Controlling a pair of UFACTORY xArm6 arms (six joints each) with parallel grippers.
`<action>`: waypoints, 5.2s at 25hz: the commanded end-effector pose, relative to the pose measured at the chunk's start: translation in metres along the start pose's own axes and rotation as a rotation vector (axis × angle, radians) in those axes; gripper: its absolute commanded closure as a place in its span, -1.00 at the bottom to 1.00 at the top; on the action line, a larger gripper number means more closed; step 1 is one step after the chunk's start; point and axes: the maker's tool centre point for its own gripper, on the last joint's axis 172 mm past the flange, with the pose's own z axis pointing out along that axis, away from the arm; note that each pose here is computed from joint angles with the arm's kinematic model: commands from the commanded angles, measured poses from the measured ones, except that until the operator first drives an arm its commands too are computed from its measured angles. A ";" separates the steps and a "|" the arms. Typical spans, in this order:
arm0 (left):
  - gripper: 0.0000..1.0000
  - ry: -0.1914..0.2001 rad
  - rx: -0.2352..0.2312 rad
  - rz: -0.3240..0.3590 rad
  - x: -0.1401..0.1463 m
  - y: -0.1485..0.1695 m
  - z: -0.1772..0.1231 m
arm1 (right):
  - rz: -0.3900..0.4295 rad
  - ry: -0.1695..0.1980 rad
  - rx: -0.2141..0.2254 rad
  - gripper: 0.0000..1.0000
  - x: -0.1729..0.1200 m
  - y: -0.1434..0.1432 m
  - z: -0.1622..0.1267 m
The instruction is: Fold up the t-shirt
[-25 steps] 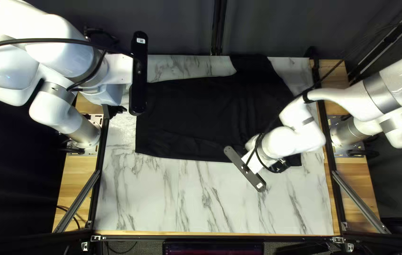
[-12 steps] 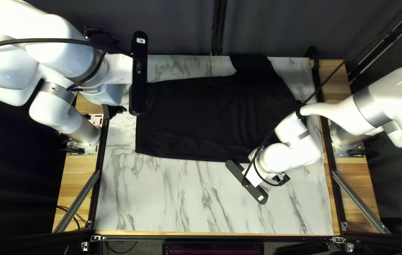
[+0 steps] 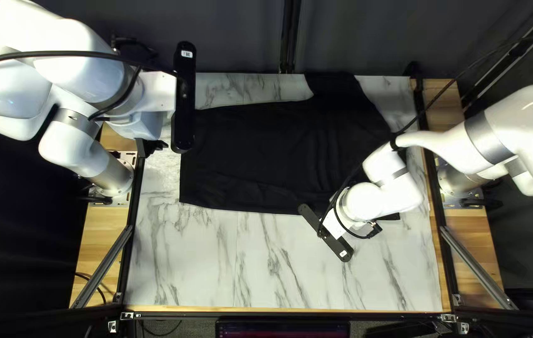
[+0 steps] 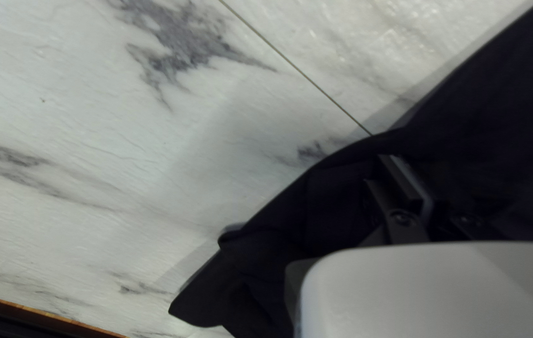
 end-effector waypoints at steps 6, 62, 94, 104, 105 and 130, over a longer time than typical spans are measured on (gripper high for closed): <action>-1.00 0.000 0.000 0.000 0.000 0.000 0.000 | -0.038 -0.014 0.004 -1.00 -0.001 -0.011 -0.004; -1.00 0.000 0.000 0.000 0.000 0.000 0.000 | -0.009 -0.006 0.006 -1.00 -0.013 -0.033 0.027; -1.00 0.000 0.000 0.000 0.000 0.000 0.000 | 0.002 -0.016 -0.047 1.00 -0.014 -0.022 -0.012; -1.00 0.000 0.000 0.000 0.000 0.000 0.000 | 0.105 0.005 -0.067 1.00 -0.024 -0.003 -0.024; -1.00 0.000 0.000 0.000 0.000 0.000 0.000 | 0.122 0.008 -0.067 1.00 -0.027 -0.001 -0.024; -1.00 0.000 0.000 0.000 0.000 0.000 0.000 | 0.220 0.031 -0.069 -1.00 -0.018 0.011 -0.018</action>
